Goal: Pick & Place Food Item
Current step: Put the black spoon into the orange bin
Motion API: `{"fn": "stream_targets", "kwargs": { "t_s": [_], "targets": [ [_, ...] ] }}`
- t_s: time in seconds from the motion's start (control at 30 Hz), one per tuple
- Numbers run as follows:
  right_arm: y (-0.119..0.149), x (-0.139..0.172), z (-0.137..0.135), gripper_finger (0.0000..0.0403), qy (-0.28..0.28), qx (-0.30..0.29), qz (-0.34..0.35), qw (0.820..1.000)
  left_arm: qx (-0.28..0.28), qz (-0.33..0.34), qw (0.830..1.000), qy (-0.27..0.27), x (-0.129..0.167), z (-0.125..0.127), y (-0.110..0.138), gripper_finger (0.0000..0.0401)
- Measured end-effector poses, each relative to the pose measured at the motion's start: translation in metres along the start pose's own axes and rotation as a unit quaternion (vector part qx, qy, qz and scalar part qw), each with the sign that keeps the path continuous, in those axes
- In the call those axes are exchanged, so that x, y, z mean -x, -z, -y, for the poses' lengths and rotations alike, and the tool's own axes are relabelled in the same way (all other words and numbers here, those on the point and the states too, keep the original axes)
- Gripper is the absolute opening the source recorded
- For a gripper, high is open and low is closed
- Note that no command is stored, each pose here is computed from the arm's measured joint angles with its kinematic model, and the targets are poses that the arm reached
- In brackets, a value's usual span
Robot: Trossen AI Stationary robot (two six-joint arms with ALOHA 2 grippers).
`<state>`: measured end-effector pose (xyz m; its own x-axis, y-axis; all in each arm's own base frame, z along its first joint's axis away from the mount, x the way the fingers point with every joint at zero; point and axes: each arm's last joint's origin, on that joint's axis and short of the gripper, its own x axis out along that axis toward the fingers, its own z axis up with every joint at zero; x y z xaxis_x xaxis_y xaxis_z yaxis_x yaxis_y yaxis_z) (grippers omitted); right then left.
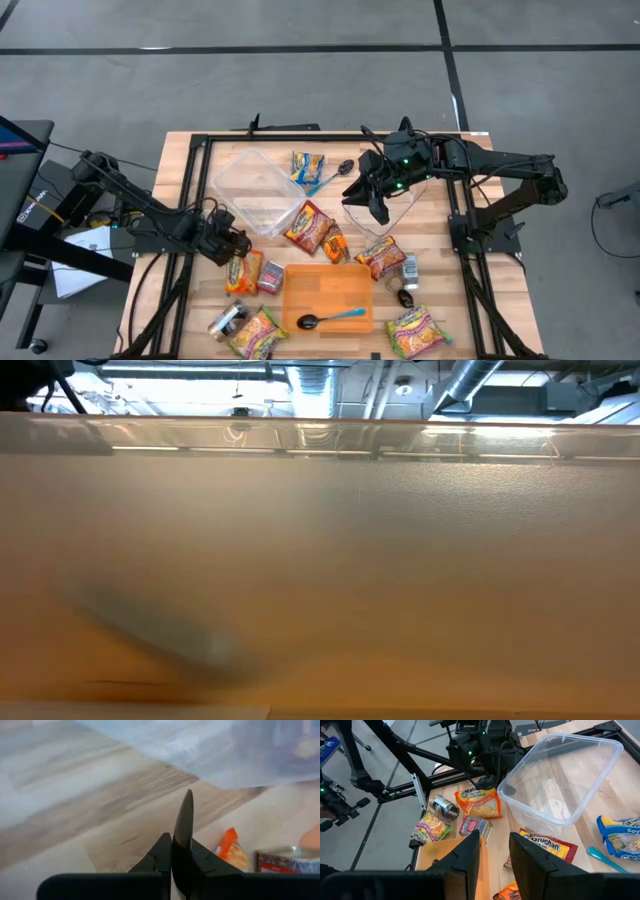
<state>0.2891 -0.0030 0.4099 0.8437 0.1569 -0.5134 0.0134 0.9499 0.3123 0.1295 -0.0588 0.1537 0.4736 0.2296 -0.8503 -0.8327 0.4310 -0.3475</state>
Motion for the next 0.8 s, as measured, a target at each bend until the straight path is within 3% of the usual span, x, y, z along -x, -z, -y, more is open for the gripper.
{"fn": "stream_targets", "kwargs": {
  "t_s": [0.37,0.8],
  "targets": [
    [0.000,0.000,0.000,0.0100,0.001,0.000,-0.002,1.000,-0.142,0.003,0.989,0.039,0.016,-0.007,-0.008,0.0007],
    [0.000,0.000,0.000,0.0100,0.000,0.006,0.000,1.000,-0.121,-0.029,0.972,0.199,0.043,-0.003,-0.017,0.0008]
  ]
}}
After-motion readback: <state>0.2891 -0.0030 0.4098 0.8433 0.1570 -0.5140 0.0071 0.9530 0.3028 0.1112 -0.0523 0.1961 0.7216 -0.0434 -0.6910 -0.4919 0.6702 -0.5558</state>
